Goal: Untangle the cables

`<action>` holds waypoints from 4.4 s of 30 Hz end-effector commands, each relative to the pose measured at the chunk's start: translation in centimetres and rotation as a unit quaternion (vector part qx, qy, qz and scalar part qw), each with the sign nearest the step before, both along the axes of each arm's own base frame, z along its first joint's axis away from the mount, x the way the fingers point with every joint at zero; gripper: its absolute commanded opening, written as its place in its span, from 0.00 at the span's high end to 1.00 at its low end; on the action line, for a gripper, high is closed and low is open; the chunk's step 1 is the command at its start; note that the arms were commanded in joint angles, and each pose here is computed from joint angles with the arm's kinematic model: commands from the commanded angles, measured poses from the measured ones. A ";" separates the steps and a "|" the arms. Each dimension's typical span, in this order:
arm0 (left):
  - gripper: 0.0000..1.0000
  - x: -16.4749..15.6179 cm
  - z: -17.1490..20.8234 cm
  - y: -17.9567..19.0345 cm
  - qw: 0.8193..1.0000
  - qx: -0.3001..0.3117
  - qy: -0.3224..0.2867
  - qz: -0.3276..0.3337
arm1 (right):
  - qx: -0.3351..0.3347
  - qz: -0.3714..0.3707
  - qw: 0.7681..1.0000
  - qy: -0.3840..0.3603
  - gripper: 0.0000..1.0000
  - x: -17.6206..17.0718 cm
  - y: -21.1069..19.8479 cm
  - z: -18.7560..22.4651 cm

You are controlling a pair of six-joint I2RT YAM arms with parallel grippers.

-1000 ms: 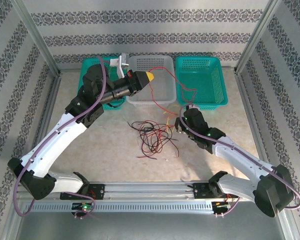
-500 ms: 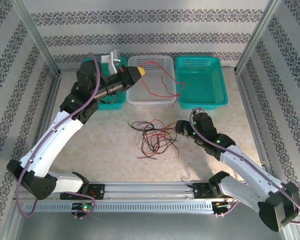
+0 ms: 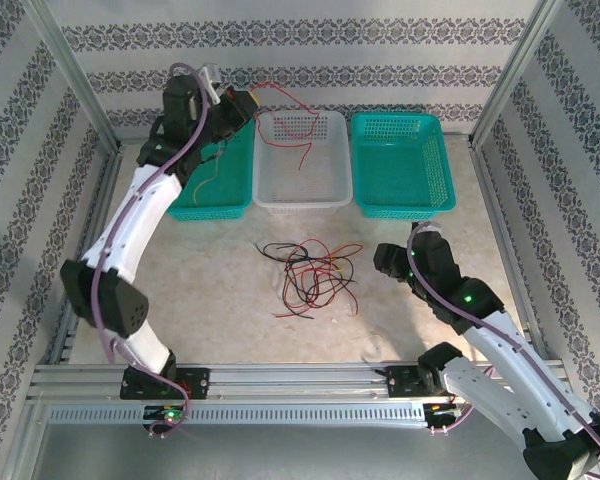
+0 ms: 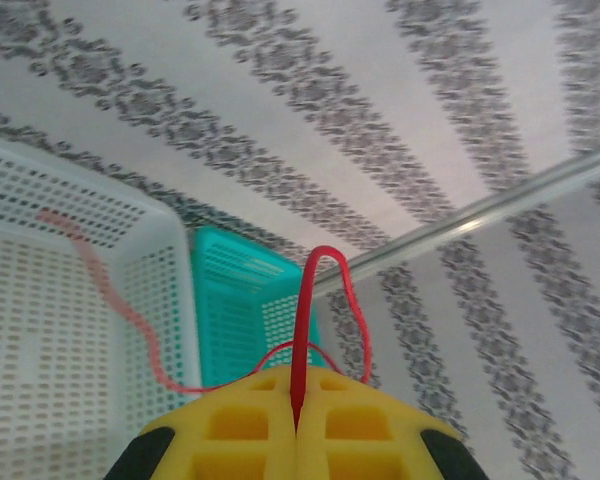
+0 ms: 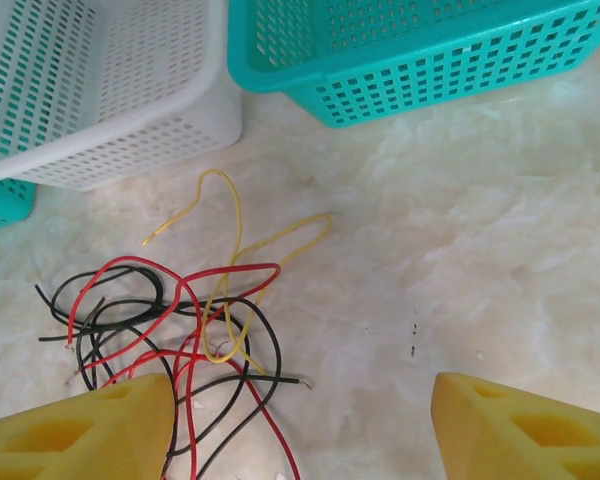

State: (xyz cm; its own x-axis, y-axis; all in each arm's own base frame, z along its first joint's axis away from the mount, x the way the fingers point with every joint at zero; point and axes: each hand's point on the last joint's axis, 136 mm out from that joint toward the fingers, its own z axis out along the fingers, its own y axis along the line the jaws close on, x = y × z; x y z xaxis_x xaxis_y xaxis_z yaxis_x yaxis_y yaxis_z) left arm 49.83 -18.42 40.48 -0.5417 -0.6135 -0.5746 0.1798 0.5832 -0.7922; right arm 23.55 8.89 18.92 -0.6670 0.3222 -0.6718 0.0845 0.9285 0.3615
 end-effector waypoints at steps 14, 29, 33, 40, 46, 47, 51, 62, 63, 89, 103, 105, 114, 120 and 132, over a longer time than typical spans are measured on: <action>0.38 9.6 -13.4 -3.7 0.996 -0.047 0.081 -0.003 | -0.006 0.023 1.000 0.002 0.30 1.7 1.3 2.4; 0.33 -4.5 -7.3 -0.6 0.996 0.075 -0.003 -0.056 | 0.018 0.109 0.989 0.100 0.32 2.6 6.8 -0.6; 0.37 -11.8 -8.6 -1.6 0.990 0.081 0.005 -0.116 | 0.041 0.106 0.987 0.113 0.32 2.5 8.2 -0.8; 0.45 -20.6 -16.8 -2.0 0.962 0.184 0.085 -0.181 | 0.056 0.108 0.988 0.097 0.34 3.3 12.0 0.2; 0.55 -23.0 -20.6 -1.5 0.966 0.140 0.128 -0.177 | -0.005 0.125 0.987 0.102 0.40 5.4 12.7 -0.1; 0.55 -23.2 -21.0 -1.4 0.966 0.136 0.133 -0.174 | -0.019 0.124 0.986 0.107 0.42 5.9 12.5 -0.3; 0.56 -23.8 -21.7 -0.7 0.965 0.145 0.145 -0.165 | -0.095 0.108 0.983 0.114 0.43 7.8 10.9 -1.2; 0.48 -22.1 -25.2 -1.1 0.956 0.158 0.194 -0.152 | -0.106 0.111 0.973 0.170 0.45 7.4 9.2 -5.2; 0.49 -21.6 -25.5 -1.5 0.956 0.150 0.201 -0.152 | -0.115 0.116 0.971 0.174 0.47 7.0 9.2 -5.5; 0.75 -21.0 -28.5 1.0 0.954 0.097 0.275 -0.073 | -0.108 0.287 0.936 0.176 0.50 1.9 23.2 -6.9; 0.72 -23.8 -27.8 6.3 0.958 0.049 0.282 -0.010 | -0.282 0.323 0.881 0.199 0.60 7.9 25.9 -12.7; 0.72 -23.9 -27.9 6.3 0.958 0.044 0.282 -0.007 | -0.299 0.318 0.875 0.208 0.64 8.0 25.5 -13.4; 0.72 -23.0 -26.0 5.7 0.965 0.047 0.256 -0.025 | -0.323 0.283 0.881 0.198 0.93 7.9 23.4 -12.2; 0.71 -21.7 -23.4 4.2 0.977 0.014 0.206 -0.052 | -0.250 0.275 0.919 0.134 1.00 7.3 23.8 -4.1; 0.52 -20.5 -10.2 -5.4 0.975 -0.036 -0.089 -0.199 | -0.061 0.245 0.967 -0.022 1.00 5.8 21.2 12.9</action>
State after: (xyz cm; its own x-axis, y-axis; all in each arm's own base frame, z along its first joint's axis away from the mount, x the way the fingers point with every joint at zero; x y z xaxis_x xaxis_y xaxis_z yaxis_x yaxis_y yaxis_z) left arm 29.13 -21.46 23.30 -0.7654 -0.4202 -0.4875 0.2636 0.4863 -0.8331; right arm 29.11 30.27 30.02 -0.6899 -0.1851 -0.6998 -0.4059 0.8994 0.1623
